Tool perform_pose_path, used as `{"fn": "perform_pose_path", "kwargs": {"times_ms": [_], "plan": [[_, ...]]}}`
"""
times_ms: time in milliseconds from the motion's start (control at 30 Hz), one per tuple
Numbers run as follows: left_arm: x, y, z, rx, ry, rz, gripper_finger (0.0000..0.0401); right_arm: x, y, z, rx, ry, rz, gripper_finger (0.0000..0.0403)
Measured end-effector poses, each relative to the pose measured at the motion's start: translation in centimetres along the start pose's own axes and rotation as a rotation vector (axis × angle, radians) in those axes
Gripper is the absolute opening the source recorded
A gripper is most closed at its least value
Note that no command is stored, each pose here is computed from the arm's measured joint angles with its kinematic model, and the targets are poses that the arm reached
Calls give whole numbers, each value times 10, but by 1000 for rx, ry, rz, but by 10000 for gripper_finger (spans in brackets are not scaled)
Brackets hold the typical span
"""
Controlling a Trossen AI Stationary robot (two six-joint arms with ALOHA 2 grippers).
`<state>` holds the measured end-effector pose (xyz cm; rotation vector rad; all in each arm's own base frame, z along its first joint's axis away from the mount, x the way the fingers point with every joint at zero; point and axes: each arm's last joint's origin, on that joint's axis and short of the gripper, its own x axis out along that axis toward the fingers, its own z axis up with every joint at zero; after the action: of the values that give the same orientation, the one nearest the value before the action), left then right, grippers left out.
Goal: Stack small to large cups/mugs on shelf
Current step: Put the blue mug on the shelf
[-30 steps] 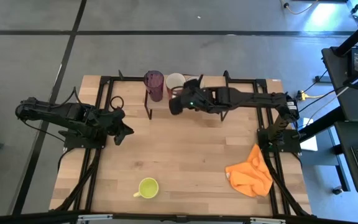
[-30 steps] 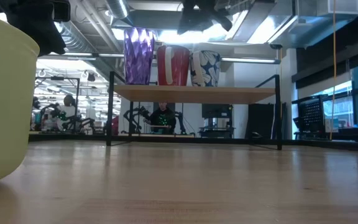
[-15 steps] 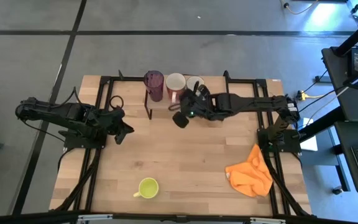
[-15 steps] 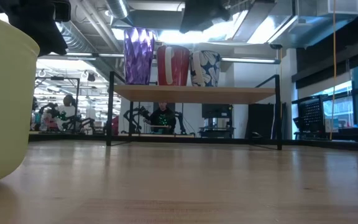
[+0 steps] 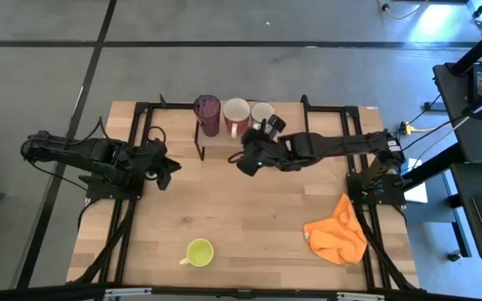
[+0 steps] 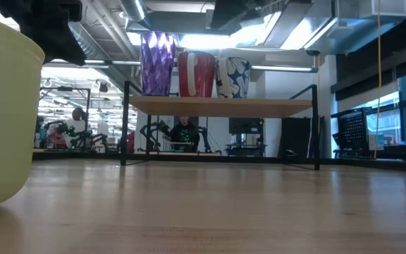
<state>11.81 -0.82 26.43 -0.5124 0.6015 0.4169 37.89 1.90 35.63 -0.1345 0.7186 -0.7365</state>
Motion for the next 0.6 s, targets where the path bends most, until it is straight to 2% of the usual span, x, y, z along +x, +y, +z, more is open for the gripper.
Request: {"fn": "perform_pose_path", "kwargs": {"times_ms": [267, 467, 600], "plan": [[0, 0, 0, 21, -7, 3, 55, 34, 5, -4, 1, 73, 24, 9], [0, 0, 1, 20, -9, 1, 55, 37, 5, -4, -21, 69, 16, 9], [0, 0, 1, 20, -9, 1, 55, 37, 4, -3, -60, 57, -37, 9]]}}
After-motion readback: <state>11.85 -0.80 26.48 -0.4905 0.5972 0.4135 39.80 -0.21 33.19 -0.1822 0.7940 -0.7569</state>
